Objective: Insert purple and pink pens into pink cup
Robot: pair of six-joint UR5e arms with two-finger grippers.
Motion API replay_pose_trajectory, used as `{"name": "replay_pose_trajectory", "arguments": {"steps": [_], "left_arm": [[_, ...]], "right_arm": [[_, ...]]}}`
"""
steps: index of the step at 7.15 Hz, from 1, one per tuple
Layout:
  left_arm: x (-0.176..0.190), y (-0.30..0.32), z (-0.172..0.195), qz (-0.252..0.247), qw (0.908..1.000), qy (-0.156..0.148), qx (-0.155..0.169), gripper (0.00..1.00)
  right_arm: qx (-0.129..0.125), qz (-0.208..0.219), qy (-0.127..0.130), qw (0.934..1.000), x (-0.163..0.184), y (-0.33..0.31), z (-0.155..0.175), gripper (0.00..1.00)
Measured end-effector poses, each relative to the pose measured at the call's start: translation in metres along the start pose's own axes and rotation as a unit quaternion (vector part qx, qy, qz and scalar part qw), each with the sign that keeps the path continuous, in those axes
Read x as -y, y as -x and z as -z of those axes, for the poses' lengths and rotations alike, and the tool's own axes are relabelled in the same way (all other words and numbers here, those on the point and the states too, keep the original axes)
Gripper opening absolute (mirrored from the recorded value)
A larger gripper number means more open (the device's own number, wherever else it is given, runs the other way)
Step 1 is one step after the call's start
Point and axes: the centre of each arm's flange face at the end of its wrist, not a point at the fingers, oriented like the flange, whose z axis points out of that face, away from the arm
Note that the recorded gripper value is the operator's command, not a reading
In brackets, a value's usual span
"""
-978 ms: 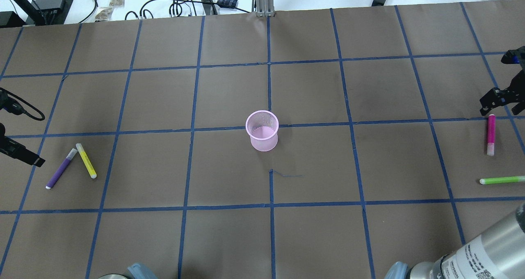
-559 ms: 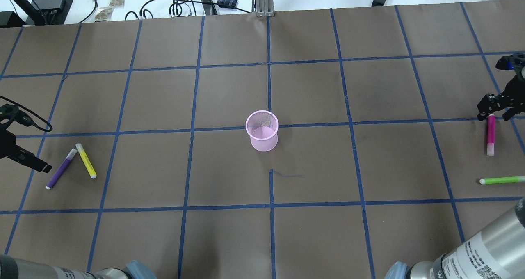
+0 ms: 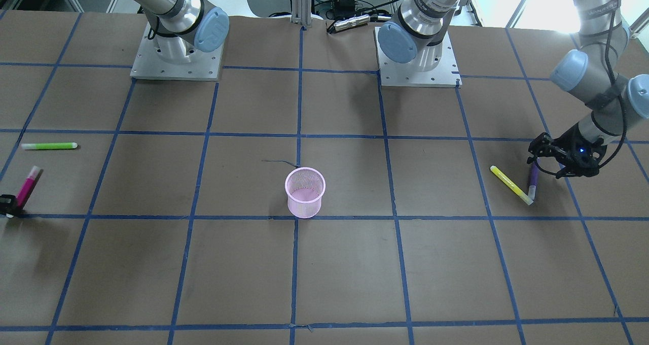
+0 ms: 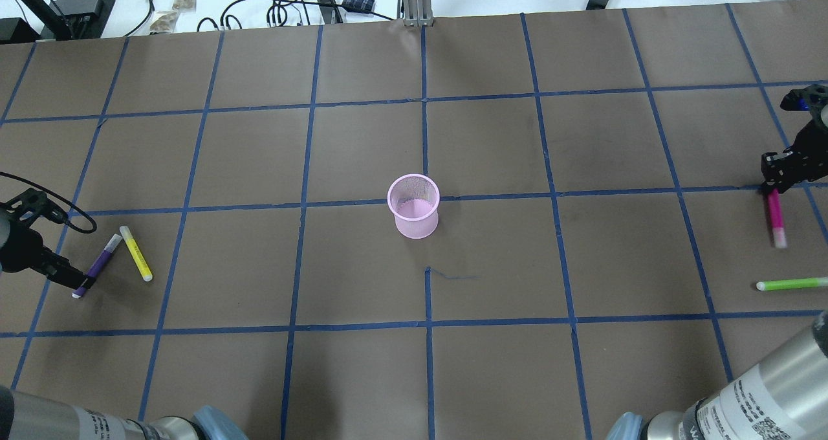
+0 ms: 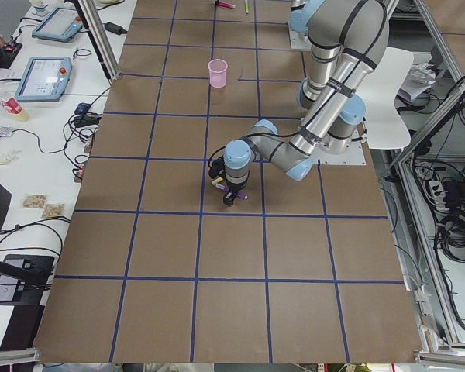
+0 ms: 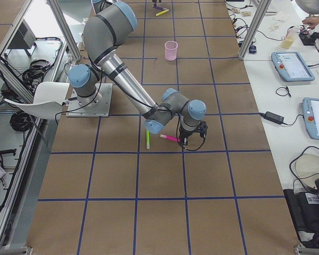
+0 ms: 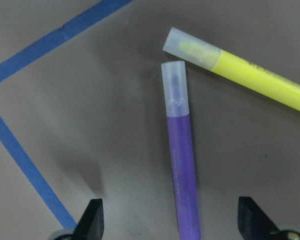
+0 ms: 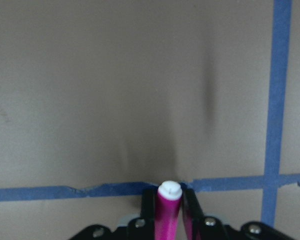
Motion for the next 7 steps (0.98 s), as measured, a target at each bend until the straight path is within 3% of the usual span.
{"name": "replay_pose_trajectory", "arguments": {"steps": [1,2,4,7], "left_arm": [[-0.001,0.001,-0.003,-0.001,1.0000,-0.001,0.001,0.25],[-0.001,0.001,-0.006,-0.002,1.0000,-0.001,0.000,0.02],[-0.001,0.003,-0.009,0.000,1.0000,0.000,-0.001,0.00],[0.005,0.021,0.021,-0.001,0.9994,-0.004,0.034,0.00]], "right_arm": [[0.000,0.002,-0.001,1.0000,0.000,0.000,0.001,0.00],[-0.003,0.003,-0.004,1.0000,0.002,0.000,0.005,0.00],[-0.019,0.011,-0.025,0.9995,0.009,0.010,0.037,0.00],[-0.059,0.076,-0.100,0.9903,0.012,0.105,0.147,0.00]]}}
